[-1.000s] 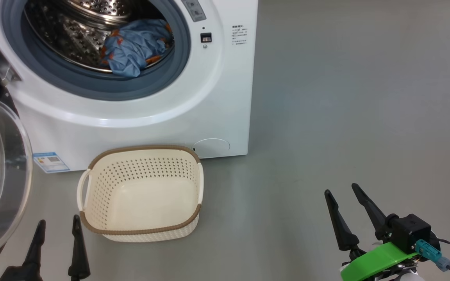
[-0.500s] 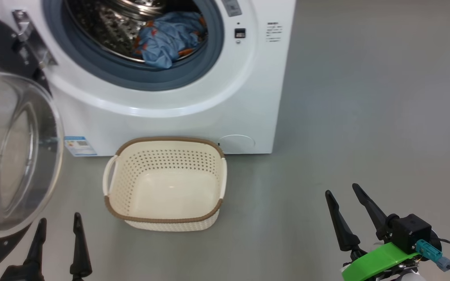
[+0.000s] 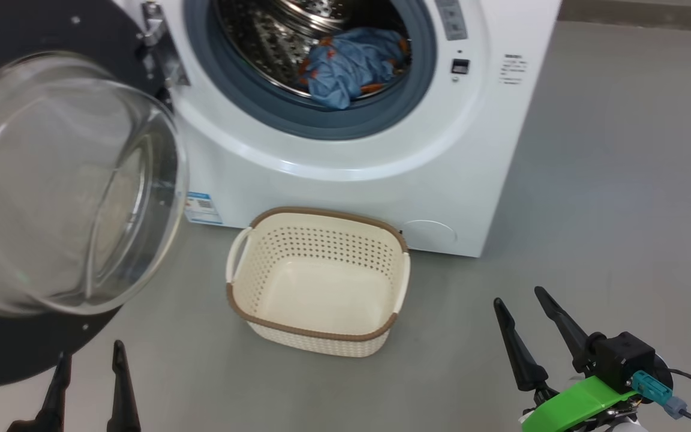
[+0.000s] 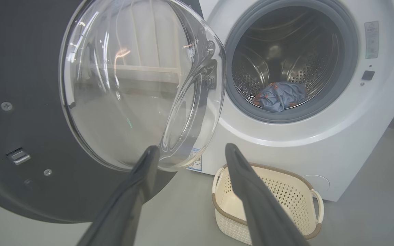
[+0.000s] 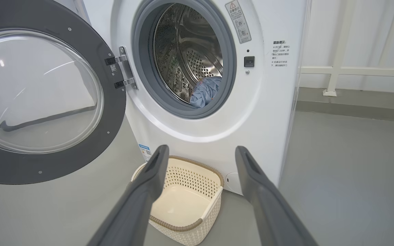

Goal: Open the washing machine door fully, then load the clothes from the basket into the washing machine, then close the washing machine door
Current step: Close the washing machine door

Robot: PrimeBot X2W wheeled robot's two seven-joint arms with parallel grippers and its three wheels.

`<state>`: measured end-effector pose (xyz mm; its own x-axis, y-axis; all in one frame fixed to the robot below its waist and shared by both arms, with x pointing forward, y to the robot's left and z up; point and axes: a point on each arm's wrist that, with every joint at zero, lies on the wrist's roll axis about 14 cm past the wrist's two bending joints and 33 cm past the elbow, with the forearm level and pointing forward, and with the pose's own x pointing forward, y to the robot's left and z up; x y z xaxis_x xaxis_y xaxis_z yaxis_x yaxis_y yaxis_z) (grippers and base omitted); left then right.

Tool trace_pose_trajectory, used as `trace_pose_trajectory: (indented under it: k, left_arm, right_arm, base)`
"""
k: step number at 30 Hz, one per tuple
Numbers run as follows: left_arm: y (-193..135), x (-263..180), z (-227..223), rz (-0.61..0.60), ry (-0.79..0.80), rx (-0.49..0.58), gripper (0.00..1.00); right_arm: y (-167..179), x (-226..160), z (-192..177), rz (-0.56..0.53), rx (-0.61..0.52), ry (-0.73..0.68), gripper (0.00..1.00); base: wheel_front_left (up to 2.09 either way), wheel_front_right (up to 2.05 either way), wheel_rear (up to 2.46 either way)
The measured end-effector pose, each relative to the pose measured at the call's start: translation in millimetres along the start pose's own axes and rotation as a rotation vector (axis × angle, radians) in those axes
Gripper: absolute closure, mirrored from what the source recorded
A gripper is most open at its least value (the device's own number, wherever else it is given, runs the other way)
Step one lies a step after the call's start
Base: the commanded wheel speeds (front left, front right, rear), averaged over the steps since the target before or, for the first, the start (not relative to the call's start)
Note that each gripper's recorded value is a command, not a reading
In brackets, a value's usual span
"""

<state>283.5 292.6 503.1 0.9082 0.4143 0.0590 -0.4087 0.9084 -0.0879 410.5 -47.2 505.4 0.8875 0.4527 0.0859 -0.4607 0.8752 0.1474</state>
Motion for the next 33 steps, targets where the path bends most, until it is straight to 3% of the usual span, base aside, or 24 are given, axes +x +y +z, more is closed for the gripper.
trace_pose_trajectory:
  k: [16, 33]
  left_arm:
    - [57, -38, 6, 0.18, -0.015, -0.027, 0.0]
    - [85, -60, 3, 0.292, -0.002, -0.036, 0.0]
  right_arm:
    - [53, 22, -8, 0.159, 0.01, 0.021, 0.0]
    - [76, 30, -15, 0.226, 0.02, 0.039, 0.0]
  base:
    - [0.0, 0.0, 0.0]
    - [0.0, 0.0, 0.0]
